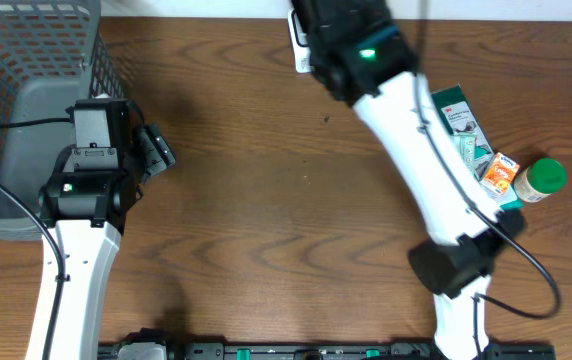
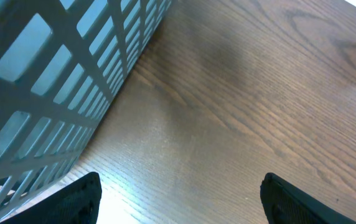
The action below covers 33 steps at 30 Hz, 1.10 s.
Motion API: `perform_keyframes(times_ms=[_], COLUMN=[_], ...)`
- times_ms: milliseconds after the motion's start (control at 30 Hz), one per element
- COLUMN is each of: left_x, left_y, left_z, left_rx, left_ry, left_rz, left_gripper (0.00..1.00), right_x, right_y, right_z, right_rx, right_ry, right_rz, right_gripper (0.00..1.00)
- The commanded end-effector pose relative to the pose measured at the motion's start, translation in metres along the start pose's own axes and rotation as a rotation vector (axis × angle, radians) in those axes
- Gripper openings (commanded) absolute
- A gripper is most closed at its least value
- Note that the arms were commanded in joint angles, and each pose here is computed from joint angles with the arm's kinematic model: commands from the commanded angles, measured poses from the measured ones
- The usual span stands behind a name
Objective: Scan the item barcode
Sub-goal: 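Raise the tissue pack with the right gripper toward the scanner, then hold the tissue pack in front of the scanner with the right gripper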
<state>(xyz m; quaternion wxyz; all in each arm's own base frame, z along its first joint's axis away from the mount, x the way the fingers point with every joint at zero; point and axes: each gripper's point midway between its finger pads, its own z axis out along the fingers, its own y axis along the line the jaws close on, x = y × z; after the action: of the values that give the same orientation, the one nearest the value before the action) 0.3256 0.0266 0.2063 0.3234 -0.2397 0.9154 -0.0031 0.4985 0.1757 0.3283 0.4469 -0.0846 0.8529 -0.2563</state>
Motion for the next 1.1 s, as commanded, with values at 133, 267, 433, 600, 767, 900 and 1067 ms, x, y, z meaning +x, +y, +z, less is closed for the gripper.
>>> perform_keyframes(times_ms=[133,267,433,600,767,900,1067], left_x=[-0.001,-0.001,-0.001,-0.001,-0.001,-0.001,-0.001], left_y=[0.004,0.004,0.004,0.004,0.004,0.004,0.004], left_z=[0.0,0.0,0.0,0.0,0.0,0.0,0.0], left_rx=[-0.016,-0.016,-0.016,-0.016,-0.016,-0.016,-0.016], left_ry=[-0.003,-0.003,-0.003,-0.003,-0.003,-0.003,-0.003], left_rz=[0.003,0.003,0.003,0.003,0.003,0.003,0.003], left_gripper=[0.83,0.83,0.83,0.83,0.83,0.83,0.83], right_x=[-0.008,-0.004,0.003,0.015,0.039,0.059,0.064], right_y=[0.038,0.063,0.094,0.117,0.135,0.152,0.16], right_z=[0.049,0.073,0.101,0.125,0.155,0.173,0.18], right_rx=[0.14,0.144,0.151,0.16,0.157,0.139,0.141], right_ry=[-0.043,-0.06,-0.075,-0.076,-0.044,-0.019,-0.028], right_rz=[-0.141,-0.128,-0.208,-0.284,-0.318,-0.351,-0.339], right_gripper=[0.01,0.01,0.01,0.01,0.01,0.01,0.01])
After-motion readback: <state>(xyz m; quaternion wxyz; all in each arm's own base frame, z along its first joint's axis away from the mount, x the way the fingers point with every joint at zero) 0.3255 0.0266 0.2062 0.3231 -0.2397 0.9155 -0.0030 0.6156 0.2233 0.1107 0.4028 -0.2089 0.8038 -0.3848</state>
